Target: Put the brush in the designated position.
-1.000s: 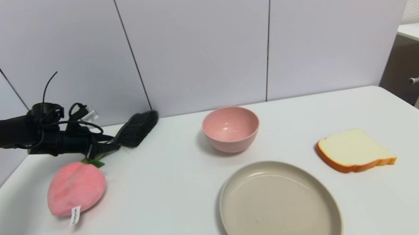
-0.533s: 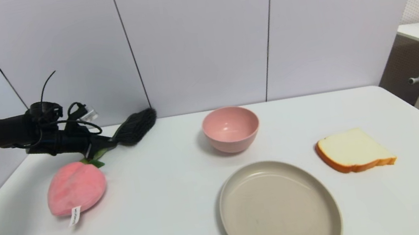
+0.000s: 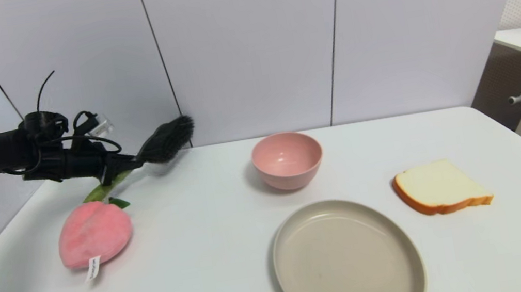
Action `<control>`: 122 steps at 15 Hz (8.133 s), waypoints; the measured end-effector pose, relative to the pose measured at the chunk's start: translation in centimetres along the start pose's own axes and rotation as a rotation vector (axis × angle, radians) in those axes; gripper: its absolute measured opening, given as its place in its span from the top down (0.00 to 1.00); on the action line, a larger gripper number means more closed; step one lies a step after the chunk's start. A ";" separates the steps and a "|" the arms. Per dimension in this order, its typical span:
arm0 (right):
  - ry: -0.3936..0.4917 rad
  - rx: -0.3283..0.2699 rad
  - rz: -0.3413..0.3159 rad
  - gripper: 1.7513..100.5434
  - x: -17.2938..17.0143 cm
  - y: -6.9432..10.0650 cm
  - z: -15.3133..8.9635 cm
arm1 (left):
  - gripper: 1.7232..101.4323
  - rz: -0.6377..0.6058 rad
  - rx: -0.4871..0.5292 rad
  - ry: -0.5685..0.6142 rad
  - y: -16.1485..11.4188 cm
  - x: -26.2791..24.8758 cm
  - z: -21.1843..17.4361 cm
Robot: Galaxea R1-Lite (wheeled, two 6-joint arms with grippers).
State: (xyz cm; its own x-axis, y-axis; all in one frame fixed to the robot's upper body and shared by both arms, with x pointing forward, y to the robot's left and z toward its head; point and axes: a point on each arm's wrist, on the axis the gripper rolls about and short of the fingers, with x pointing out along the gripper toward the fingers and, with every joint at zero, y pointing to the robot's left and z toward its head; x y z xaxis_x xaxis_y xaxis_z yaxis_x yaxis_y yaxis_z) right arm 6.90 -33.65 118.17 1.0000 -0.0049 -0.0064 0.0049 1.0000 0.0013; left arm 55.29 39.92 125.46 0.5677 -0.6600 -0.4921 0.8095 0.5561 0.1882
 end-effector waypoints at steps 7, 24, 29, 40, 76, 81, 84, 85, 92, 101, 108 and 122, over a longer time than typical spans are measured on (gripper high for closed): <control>0.000 0.000 0.000 0.03 0.0 0.0 0.0 | 0.84 -0.089 0.122 -0.166 -2.1 -1.3 5.5; 0.000 0.000 0.000 0.03 0.0 0.0 0.0 | 0.84 -0.155 0.409 -0.487 -7.4 11.5 12.9; 0.000 0.000 0.000 0.03 0.0 0.0 0.0 | 0.84 -0.008 0.394 -0.590 -7.2 14.3 12.9; 0.000 0.000 0.000 0.03 0.0 0.0 0.0 | 0.84 -0.073 0.336 -0.567 -10.7 19.8 11.4; 0.000 0.000 0.000 0.03 0.0 0.0 0.0 | 0.33 -0.098 0.262 -0.473 -12.7 21.6 11.0; 0.000 0.000 0.000 0.03 0.0 0.0 0.0 | 0.19 -0.076 0.273 -0.453 -12.7 19.3 13.2; 0.000 0.000 0.000 0.03 0.0 0.0 0.0 | 0.14 -0.042 0.301 -0.365 -12.8 16.0 15.4; 0.000 0.000 0.000 0.03 0.0 0.0 0.0 | 0.13 -0.033 0.300 -0.318 -12.9 14.5 16.0; 0.000 0.000 0.000 0.03 0.0 0.0 0.0 | 0.07 0.027 0.139 0.068 -16.8 -0.1 17.2; 0.000 0.000 0.000 0.03 0.0 0.0 0.0 | 0.05 0.293 -0.218 -0.021 -30.6 -17.1 7.5; 0.000 0.000 0.000 0.03 0.0 0.0 0.0 | 0.04 0.738 -0.279 -0.318 -40.3 -21.1 -3.1; 0.000 0.000 0.000 0.03 0.0 0.0 0.0 | 0.04 0.884 -0.412 -0.394 -44.2 -19.6 -10.0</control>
State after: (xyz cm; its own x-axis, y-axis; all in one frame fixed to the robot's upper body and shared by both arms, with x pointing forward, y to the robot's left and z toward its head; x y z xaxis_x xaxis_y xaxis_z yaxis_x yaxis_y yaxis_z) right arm 6.90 -33.65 118.17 1.0000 -0.0051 -0.0064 0.0051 1.0000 0.0017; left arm 6.89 33.35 118.25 0.9999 -0.0119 0.0049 0.0119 0.9999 0.0051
